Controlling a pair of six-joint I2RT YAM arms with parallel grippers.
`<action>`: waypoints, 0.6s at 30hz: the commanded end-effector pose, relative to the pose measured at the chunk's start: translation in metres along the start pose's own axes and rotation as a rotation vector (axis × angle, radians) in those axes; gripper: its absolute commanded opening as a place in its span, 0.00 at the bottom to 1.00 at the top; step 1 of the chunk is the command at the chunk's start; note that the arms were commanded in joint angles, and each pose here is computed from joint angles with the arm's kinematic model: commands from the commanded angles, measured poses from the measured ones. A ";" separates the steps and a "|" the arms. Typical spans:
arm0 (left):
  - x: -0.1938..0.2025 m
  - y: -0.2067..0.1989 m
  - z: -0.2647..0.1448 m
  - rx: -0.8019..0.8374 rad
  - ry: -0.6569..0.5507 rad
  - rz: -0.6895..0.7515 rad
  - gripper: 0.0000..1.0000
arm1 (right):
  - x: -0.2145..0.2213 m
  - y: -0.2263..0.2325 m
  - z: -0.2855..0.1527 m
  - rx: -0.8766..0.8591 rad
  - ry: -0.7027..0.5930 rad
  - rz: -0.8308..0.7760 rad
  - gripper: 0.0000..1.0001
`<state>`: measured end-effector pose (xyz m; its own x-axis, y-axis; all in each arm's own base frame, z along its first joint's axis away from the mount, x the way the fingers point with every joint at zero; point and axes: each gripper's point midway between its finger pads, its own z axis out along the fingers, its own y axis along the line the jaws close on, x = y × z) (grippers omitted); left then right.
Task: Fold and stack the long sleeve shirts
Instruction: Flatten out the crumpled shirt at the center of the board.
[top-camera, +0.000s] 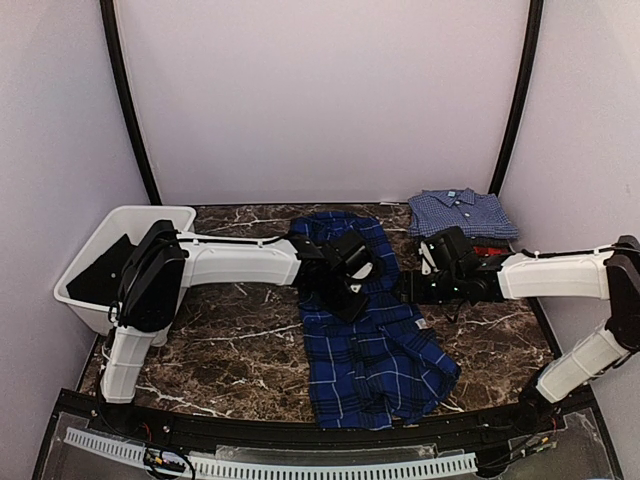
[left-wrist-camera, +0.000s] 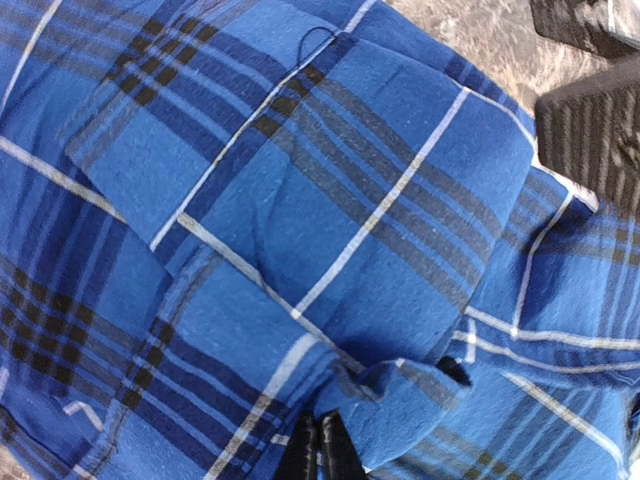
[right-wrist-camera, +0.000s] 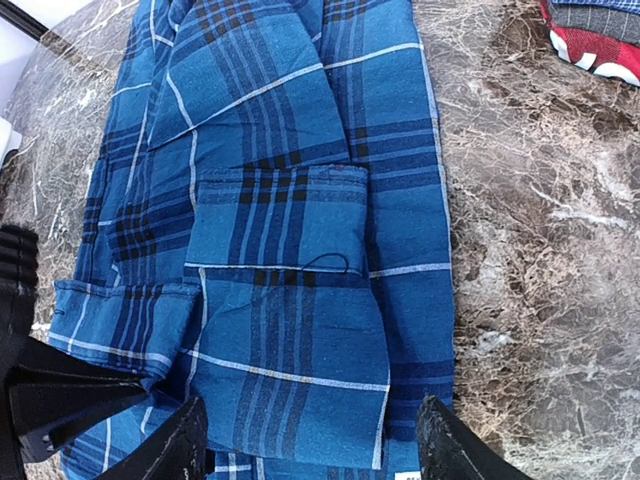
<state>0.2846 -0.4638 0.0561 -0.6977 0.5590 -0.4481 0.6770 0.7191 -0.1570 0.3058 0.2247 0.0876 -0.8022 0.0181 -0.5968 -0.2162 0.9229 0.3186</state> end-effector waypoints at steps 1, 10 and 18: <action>-0.008 0.008 -0.015 -0.062 -0.018 -0.014 0.00 | -0.006 -0.004 0.004 0.020 -0.018 -0.010 0.68; -0.011 0.040 -0.059 -0.189 -0.099 -0.187 0.00 | -0.020 -0.003 0.028 0.027 -0.010 -0.031 0.67; 0.012 0.049 -0.063 -0.167 -0.092 -0.234 0.00 | -0.034 0.003 0.057 -0.004 0.010 -0.042 0.63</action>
<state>0.2962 -0.4054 0.0881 -0.7885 0.3813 -0.4826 0.4815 0.8708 -0.0987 0.3430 0.2348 0.0573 -0.8259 -0.0236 -0.5634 -0.2133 0.9379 0.2735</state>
